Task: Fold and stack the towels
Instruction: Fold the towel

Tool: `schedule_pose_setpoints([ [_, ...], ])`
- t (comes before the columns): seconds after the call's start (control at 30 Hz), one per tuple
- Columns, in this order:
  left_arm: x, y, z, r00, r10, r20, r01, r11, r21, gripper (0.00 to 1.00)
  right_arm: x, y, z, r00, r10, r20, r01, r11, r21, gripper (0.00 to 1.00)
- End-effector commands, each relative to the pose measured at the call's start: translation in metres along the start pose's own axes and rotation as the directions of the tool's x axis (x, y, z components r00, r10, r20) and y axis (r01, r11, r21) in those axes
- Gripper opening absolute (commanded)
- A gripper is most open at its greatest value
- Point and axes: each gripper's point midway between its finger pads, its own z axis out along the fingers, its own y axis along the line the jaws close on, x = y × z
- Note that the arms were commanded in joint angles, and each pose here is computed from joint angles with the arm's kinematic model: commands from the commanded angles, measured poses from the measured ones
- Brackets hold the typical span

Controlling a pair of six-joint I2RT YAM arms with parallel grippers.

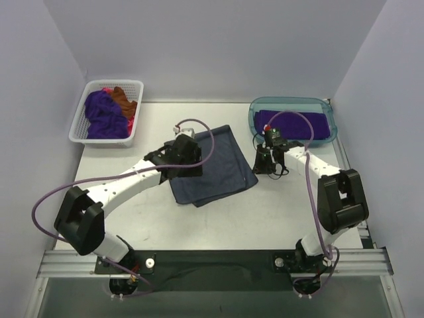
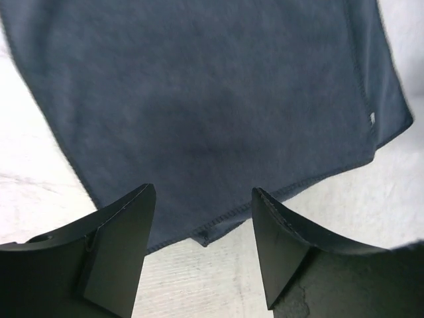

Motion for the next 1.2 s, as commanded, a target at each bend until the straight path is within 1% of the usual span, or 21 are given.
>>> schedule_pose_setpoints([
  [0.0,0.017,-0.015,0.016,1.000,-0.007,-0.028,0.007,1.000,0.022,0.70,-0.011,0.011,0.013,0.994,0.099,0.050,-0.095,0.993,-0.071,0.17],
  [0.1,0.035,-0.017,0.037,0.996,0.021,-0.083,-0.020,1.000,0.006,0.70,0.005,0.008,0.025,0.992,0.129,0.006,-0.128,0.989,-0.075,0.16],
  [0.13,0.044,-0.014,0.047,0.993,0.032,-0.110,-0.034,0.999,-0.013,0.70,0.014,0.005,0.029,0.991,0.135,-0.014,-0.136,0.988,-0.069,0.16],
  [0.23,0.066,0.001,0.059,0.984,0.059,-0.168,-0.071,0.995,-0.069,0.69,0.030,0.000,0.035,0.986,0.158,-0.057,-0.161,0.985,-0.056,0.16],
  [0.27,0.072,0.006,0.061,0.981,0.061,-0.184,-0.078,0.993,-0.086,0.68,0.043,-0.005,0.037,0.982,0.172,-0.083,-0.176,0.984,-0.042,0.16],
  [0.33,0.087,0.020,0.062,0.972,0.067,-0.226,-0.096,0.988,-0.121,0.66,0.054,-0.008,0.036,0.976,0.192,-0.103,-0.196,0.980,-0.032,0.15],
  [0.47,0.111,0.039,0.053,0.956,0.070,-0.286,-0.116,0.983,-0.146,0.64,0.081,-0.020,0.023,0.955,0.261,-0.138,-0.262,0.965,0.012,0.15],
  [0.5,0.116,0.044,0.049,0.951,0.076,-0.299,-0.126,0.980,-0.153,0.64,0.096,-0.027,0.020,0.946,0.277,-0.168,-0.274,0.961,0.041,0.15],
  [0.57,0.119,0.052,0.041,0.948,0.091,-0.305,-0.144,0.977,-0.159,0.64,0.100,-0.026,0.009,0.938,0.309,-0.156,-0.307,0.951,0.036,0.15],
  [0.6,0.118,0.057,0.036,0.948,0.098,-0.302,-0.156,0.972,-0.174,0.64,0.112,-0.031,0.005,0.930,0.325,-0.173,-0.321,0.946,0.052,0.15],
  [0.63,0.112,0.056,0.030,0.954,0.103,-0.280,-0.154,0.974,-0.167,0.65,0.114,-0.031,0.001,0.929,0.333,-0.164,-0.329,0.943,0.050,0.16],
  [0.67,0.110,0.057,0.027,0.954,0.122,-0.275,-0.171,0.972,-0.163,0.65,0.112,-0.029,-0.007,0.927,0.349,-0.139,-0.347,0.937,0.039,0.16],
  [0.8,0.088,0.047,0.008,0.968,0.142,-0.206,-0.166,0.981,-0.105,0.68,0.109,-0.027,-0.026,0.927,0.363,-0.091,-0.363,0.932,0.011,0.18],
  [0.83,0.085,0.046,0.005,0.969,0.145,-0.201,-0.168,0.981,-0.099,0.70,0.106,-0.025,-0.029,0.929,0.361,-0.081,-0.362,0.932,-0.003,0.19],
  [0.9,0.075,0.041,-0.008,0.976,0.127,-0.177,-0.144,0.986,-0.085,0.76,0.101,-0.013,-0.040,0.935,0.349,-0.062,-0.353,0.934,-0.058,0.24],
  [0.93,0.072,0.039,-0.013,0.980,0.115,-0.164,-0.129,0.989,-0.076,0.79,0.098,-0.007,-0.044,0.938,0.344,-0.053,-0.347,0.935,-0.079,0.29],
  [0.97,0.068,0.036,-0.018,0.986,0.085,-0.146,-0.096,0.993,-0.071,0.85,0.093,0.001,-0.049,0.941,0.336,-0.036,-0.338,0.935,-0.111,0.39],
  [1.0,0.061,0.035,-0.028,0.992,0.061,-0.113,-0.068,0.996,-0.058,0.87,0.091,0.007,-0.052,0.942,0.335,-0.029,-0.336,0.933,-0.127,0.42],
  [1.1,0.051,0.041,-0.043,0.998,-0.045,-0.048,0.042,0.997,-0.068,0.90,0.090,0.027,-0.055,0.950,0.313,-0.016,-0.310,0.934,-0.180,0.50],
  [1.13,0.054,0.053,-0.042,0.995,-0.083,-0.046,0.078,0.992,-0.098,0.90,0.091,0.035,-0.055,0.941,0.336,-0.028,-0.334,0.921,-0.201,0.51],
  [1.17,0.057,0.059,-0.042,0.991,-0.129,-0.043,0.124,0.986,-0.114,0.91,0.093,0.043,-0.051,0.944,0.330,-0.031,-0.328,0.917,-0.225,0.51],
])
